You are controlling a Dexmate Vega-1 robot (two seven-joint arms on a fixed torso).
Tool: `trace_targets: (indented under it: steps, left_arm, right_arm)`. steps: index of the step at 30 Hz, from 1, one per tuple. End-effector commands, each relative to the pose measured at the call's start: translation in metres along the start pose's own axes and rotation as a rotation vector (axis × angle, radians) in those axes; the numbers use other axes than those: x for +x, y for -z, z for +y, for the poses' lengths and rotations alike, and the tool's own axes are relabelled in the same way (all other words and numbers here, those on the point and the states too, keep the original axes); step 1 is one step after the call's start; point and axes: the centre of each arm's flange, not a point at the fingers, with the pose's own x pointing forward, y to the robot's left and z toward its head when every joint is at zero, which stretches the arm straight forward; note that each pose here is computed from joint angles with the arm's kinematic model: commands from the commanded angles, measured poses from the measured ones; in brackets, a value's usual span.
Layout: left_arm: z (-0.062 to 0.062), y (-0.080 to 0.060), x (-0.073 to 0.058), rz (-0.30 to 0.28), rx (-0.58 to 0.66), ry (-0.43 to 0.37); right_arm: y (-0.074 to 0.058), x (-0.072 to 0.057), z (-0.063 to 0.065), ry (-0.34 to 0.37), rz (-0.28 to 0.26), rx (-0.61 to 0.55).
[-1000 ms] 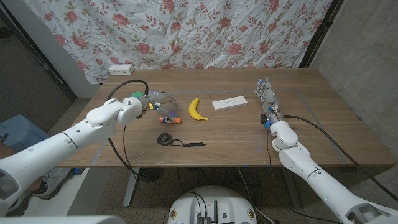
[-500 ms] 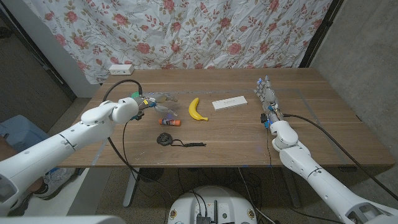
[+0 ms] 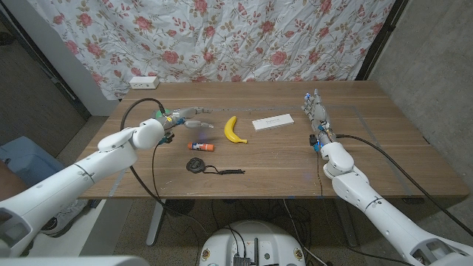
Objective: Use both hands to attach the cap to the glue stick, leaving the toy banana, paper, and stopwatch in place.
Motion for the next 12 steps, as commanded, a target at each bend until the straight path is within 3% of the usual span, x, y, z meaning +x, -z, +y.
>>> trace_targets:
  steps: [1, 12]
  left_arm:
    - [-0.007, 0.007, 0.006, -0.009, -0.223, -0.137]
    - [-0.022, 0.010, 0.010, -0.019, -0.373, -0.279]
  right_arm:
    - [0.002, 0.005, 0.001, -0.007, 0.017, 0.000]
    - [0.002, 0.009, 0.004, -0.012, 0.026, 0.007]
